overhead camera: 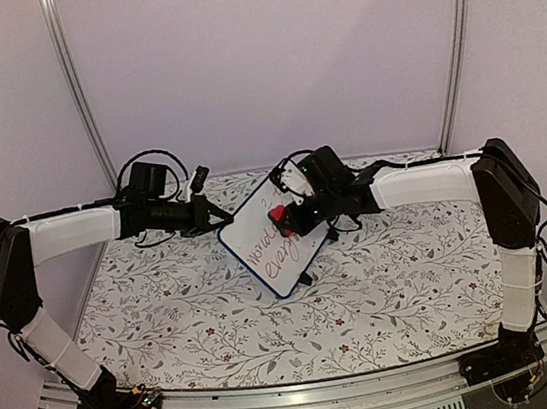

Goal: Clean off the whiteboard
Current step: Erase the whiteboard at the center of the board.

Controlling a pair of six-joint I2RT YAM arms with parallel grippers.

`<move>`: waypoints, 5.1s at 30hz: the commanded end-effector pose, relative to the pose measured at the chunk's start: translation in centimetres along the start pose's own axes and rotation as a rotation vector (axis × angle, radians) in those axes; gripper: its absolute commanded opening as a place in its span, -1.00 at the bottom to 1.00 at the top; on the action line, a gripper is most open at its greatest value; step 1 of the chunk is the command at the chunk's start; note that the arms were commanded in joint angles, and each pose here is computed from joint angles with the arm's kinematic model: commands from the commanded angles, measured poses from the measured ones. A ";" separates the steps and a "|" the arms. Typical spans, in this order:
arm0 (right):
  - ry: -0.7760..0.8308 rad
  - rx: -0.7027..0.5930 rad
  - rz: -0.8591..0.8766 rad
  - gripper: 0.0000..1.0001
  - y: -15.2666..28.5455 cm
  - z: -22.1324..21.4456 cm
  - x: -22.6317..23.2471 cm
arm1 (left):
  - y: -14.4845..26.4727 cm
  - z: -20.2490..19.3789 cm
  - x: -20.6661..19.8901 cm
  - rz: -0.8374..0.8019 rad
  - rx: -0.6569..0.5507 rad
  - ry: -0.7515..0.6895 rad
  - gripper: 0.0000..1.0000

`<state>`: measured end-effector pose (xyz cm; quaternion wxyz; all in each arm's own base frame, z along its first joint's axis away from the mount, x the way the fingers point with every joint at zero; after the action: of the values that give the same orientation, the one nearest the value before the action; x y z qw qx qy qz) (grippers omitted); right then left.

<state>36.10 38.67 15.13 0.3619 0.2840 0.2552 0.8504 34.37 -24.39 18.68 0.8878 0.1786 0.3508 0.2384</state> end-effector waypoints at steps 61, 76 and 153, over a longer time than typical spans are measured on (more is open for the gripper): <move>0.011 0.030 -0.049 -0.77 -2.0 2.0 -1.0 | -0.4 0.0 -2.4 -0.105 0.010 -0.058 -1.00; -0.019 0.066 -0.066 -0.77 -0.4 -1.9 -2.2 | -0.3 0.0 -2.4 -0.105 0.009 -0.058 -1.00; 0.007 -0.155 -0.069 -0.74 12.1 4.0 -0.6 | 0.8 -3.4 -7.6 -0.302 0.122 -0.129 -0.85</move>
<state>33.70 32.69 25.51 0.3999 0.2468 0.1975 0.8603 27.90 -26.38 19.94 0.9071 0.2044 0.3507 0.1112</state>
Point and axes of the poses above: each gripper's point midway between its finger pads, its own y axis back along the fingers, its own x axis along the line the jaws close on, z = x × y, the point moved 4 cm from there along y, back along the fingers, and after that the axes turned 13 degrees about -y, right-handed, at the moved point
